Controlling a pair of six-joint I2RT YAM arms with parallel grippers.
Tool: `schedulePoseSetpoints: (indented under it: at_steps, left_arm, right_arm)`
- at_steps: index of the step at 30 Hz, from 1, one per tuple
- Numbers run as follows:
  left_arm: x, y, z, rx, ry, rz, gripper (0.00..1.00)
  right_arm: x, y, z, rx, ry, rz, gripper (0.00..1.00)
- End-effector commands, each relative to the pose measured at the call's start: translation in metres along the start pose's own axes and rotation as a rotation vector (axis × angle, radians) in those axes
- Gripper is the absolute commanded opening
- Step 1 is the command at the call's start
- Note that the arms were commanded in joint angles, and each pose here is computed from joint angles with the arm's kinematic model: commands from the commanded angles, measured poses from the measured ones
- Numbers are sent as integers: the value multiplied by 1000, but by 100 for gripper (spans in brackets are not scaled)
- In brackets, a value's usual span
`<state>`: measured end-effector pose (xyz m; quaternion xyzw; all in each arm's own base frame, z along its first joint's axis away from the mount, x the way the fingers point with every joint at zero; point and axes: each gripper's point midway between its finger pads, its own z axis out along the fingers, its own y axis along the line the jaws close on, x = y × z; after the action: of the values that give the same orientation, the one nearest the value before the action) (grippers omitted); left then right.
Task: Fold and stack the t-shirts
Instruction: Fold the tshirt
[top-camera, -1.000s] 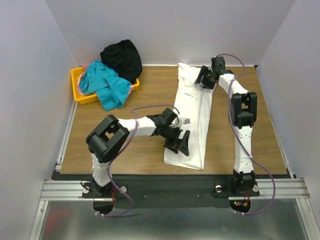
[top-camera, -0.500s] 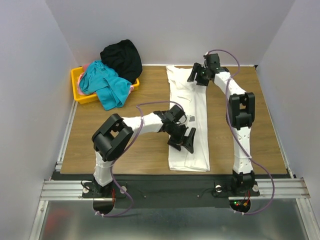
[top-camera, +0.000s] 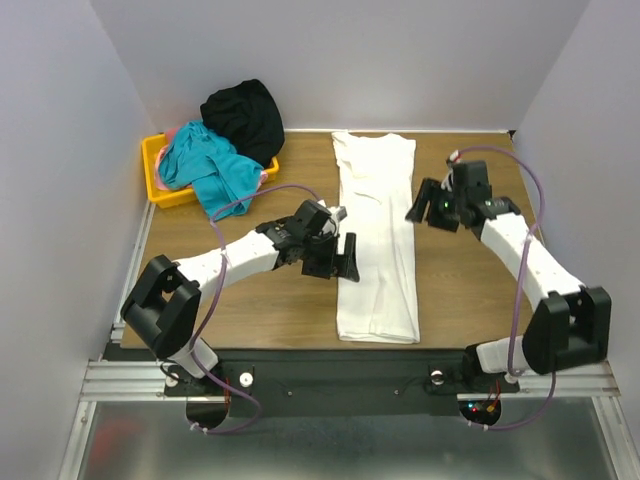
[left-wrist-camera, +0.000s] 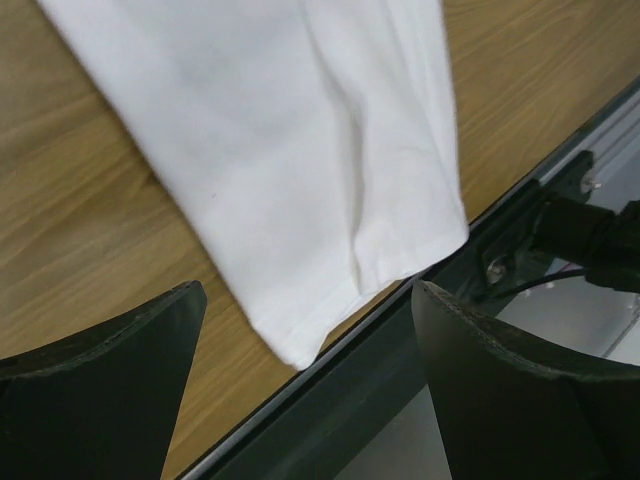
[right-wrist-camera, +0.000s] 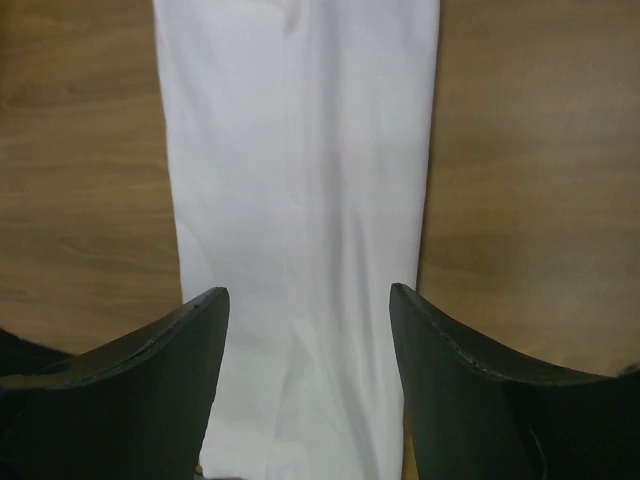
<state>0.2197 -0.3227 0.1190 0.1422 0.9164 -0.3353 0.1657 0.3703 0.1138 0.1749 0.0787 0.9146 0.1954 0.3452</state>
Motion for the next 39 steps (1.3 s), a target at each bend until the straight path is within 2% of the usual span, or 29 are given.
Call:
schedulePoseSetpoints:
  at_steps: [1, 4, 13, 21, 28, 39]
  left_arm:
    - [29, 27, -1, -84, 29, -37, 96]
    - [46, 36, -4, -96, 41, -67, 96]
    - [79, 41, -5, -67, 55, -136, 96]
    - [98, 29, 0, -61, 72, -185, 95]
    - [122, 25, 5, -80, 84, -233, 95]
    - [122, 9, 8, -93, 38, -313, 95]
  right_arm:
    - [91, -15, -19, 62, 165, 128, 71]
    - [136, -8, -34, 81, 239, 167, 71]
    - [185, -33, -47, 246, 357, 221, 70]
    - [232, -52, -69, 282, 424, 299, 68]
    - [248, -54, -72, 256, 429, 337, 66]
    - [269, -61, -76, 250, 475, 323, 64]
